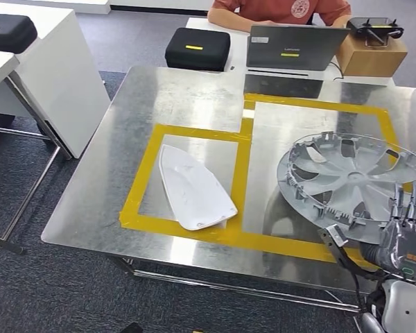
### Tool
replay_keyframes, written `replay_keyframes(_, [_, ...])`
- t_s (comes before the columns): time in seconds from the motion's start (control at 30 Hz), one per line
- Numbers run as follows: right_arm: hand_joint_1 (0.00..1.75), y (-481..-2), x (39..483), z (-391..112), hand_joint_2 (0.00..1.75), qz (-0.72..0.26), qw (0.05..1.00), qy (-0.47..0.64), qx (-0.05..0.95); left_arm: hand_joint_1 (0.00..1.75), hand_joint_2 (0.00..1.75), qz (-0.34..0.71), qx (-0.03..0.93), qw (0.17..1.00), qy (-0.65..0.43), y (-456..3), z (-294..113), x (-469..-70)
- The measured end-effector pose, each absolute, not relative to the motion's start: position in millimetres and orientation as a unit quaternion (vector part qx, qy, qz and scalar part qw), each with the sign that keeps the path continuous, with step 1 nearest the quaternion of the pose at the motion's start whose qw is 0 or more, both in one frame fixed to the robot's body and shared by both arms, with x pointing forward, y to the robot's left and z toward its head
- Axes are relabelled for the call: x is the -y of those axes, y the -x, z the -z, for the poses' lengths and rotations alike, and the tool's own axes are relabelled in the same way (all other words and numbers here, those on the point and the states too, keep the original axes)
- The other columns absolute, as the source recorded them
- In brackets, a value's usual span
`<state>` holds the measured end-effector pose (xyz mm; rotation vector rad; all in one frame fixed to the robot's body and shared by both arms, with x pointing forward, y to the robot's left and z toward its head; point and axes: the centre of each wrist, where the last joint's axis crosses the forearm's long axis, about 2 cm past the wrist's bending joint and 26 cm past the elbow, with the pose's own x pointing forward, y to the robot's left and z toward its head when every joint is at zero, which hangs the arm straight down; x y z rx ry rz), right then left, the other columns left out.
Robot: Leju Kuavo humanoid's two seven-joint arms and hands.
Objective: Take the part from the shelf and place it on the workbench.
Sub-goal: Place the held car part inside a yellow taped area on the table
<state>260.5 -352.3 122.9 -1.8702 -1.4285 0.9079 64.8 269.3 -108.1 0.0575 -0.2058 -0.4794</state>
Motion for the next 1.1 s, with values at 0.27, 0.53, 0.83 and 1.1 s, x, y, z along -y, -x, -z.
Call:
replay_keyframes(0.27, [0.0,-254,365,-155,0.0,-0.338,0.244,0.705,0.574,0.0,0.0,0.23,0.097,0.968,-0.028,-60,109,-270])
replay_keyframes(0.53, [0.0,-238,351,-176,0.0,-0.362,0.158,0.669,0.629,0.0,0.0,0.23,0.096,0.968,-0.026,-59,109,-268])
replay_keyframes(0.83, [0.0,-230,348,-183,0.0,-0.298,0.194,0.702,0.617,0.0,0.0,0.228,0.096,0.969,-0.025,-58,109,-267])
replay_keyframes(1.1, [0.0,-228,346,-182,1.31,-0.293,0.201,0.703,0.617,0.0,0.0,0.227,0.096,0.969,-0.025,-58,109,-267])
